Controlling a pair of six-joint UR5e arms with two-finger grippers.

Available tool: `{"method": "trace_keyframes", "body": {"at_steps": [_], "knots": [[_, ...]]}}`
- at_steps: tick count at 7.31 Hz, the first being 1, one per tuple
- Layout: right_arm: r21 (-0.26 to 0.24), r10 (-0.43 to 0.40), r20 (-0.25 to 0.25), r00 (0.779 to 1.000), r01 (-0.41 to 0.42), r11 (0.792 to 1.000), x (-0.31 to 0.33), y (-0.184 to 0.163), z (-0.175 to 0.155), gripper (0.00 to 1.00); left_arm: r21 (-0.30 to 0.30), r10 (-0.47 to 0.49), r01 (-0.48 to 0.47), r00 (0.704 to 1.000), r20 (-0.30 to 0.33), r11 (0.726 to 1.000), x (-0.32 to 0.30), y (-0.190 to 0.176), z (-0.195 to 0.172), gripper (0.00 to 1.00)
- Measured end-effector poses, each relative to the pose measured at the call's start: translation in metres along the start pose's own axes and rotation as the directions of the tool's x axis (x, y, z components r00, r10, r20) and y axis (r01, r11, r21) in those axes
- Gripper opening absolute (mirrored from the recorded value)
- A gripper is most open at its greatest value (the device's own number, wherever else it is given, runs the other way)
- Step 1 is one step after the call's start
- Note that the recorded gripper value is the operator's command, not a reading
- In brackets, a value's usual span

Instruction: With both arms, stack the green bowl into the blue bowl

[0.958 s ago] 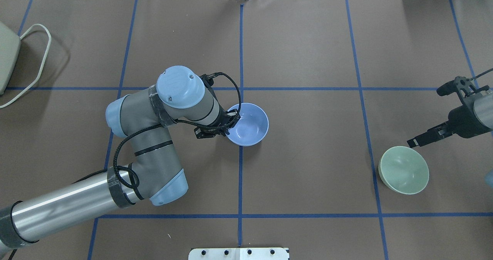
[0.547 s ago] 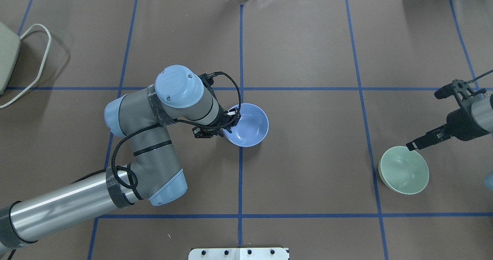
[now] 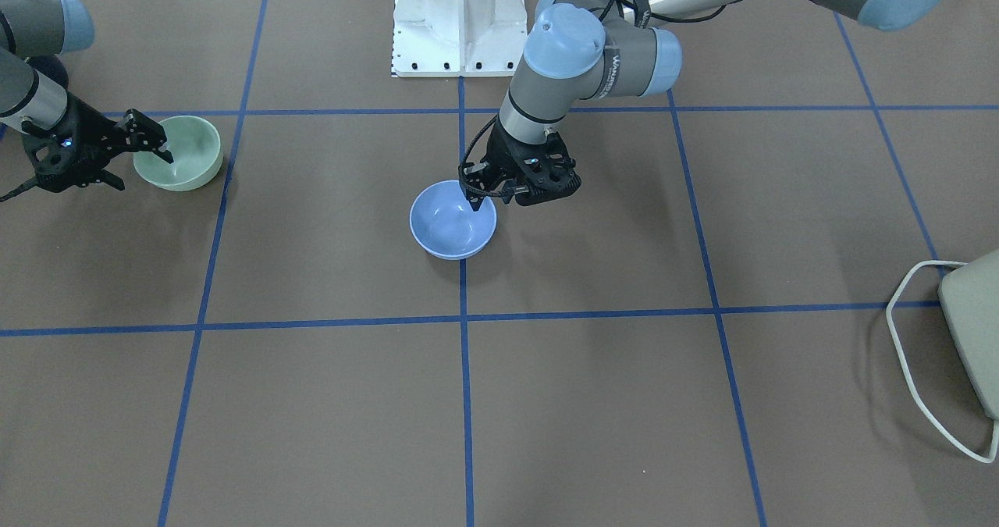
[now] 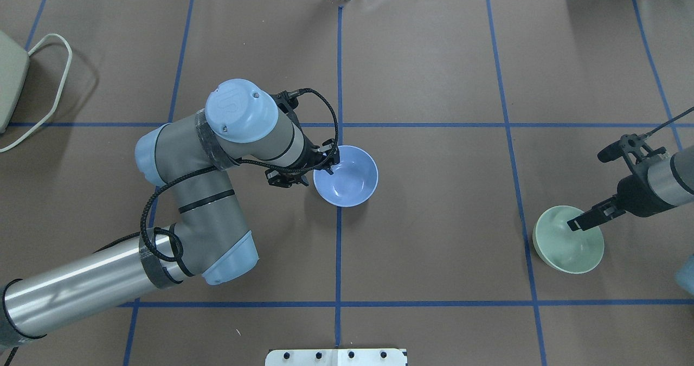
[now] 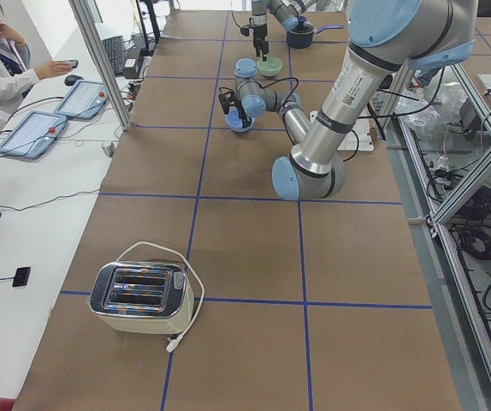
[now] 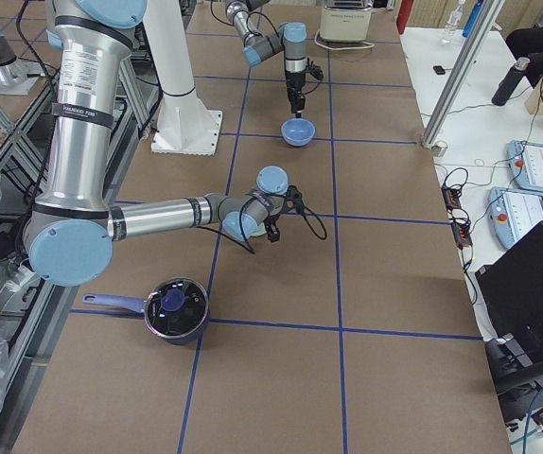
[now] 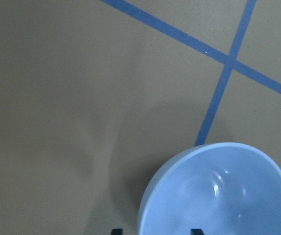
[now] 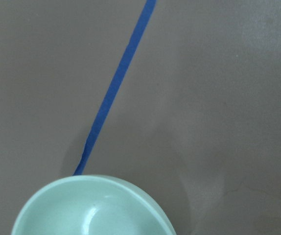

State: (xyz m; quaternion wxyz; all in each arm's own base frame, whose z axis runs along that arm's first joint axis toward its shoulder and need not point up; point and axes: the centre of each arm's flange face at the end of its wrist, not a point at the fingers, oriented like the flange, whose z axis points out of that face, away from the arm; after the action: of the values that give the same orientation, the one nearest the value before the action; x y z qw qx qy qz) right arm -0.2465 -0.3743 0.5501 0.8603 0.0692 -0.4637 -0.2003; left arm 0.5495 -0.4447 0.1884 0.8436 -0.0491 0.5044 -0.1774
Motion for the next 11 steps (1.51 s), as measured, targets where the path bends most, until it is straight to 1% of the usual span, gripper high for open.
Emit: {"method": "trace_keyframes", "body": {"at_steps": [1, 2, 7, 8, 11], "knots": [[-0.003, 0.000, -0.005, 1.000, 0.000, 1.000, 0.0010, 0.0025, 0.0012, 0.57, 0.002, 0.001, -0.001, 1.000, -0.007, 1.000, 0.0011, -0.0015, -0.0048, 0.60], [-0.006, 0.000, -0.005, 1.000, 0.000, 1.000, 0.0016, 0.0042, 0.0015, 0.53, 0.003, 0.002, -0.002, 1.000, -0.012, 1.000, 0.0019, -0.0022, -0.0078, 0.60], [-0.010, 0.002, -0.006, 1.000, -0.002, 1.000, 0.0034, 0.0065, 0.0024, 0.37, 0.007, 0.001, 0.000, 1.000, -0.013, 1.000, 0.0011, -0.0038, -0.0103, 0.60], [-0.010, 0.003, -0.007, 1.000, -0.003, 1.000, 0.0036, 0.0061, 0.0027, 0.29, 0.008, 0.000, 0.000, 1.000, -0.013, 1.000, 0.0009, -0.0046, -0.0105, 0.60], [-0.007, 0.001, -0.005, 1.000, -0.001, 1.000, 0.0021, 0.0039, 0.0026, 0.16, 0.013, -0.002, 0.002, 1.000, -0.013, 1.000, -0.0002, -0.0082, -0.0113, 0.60]]}}
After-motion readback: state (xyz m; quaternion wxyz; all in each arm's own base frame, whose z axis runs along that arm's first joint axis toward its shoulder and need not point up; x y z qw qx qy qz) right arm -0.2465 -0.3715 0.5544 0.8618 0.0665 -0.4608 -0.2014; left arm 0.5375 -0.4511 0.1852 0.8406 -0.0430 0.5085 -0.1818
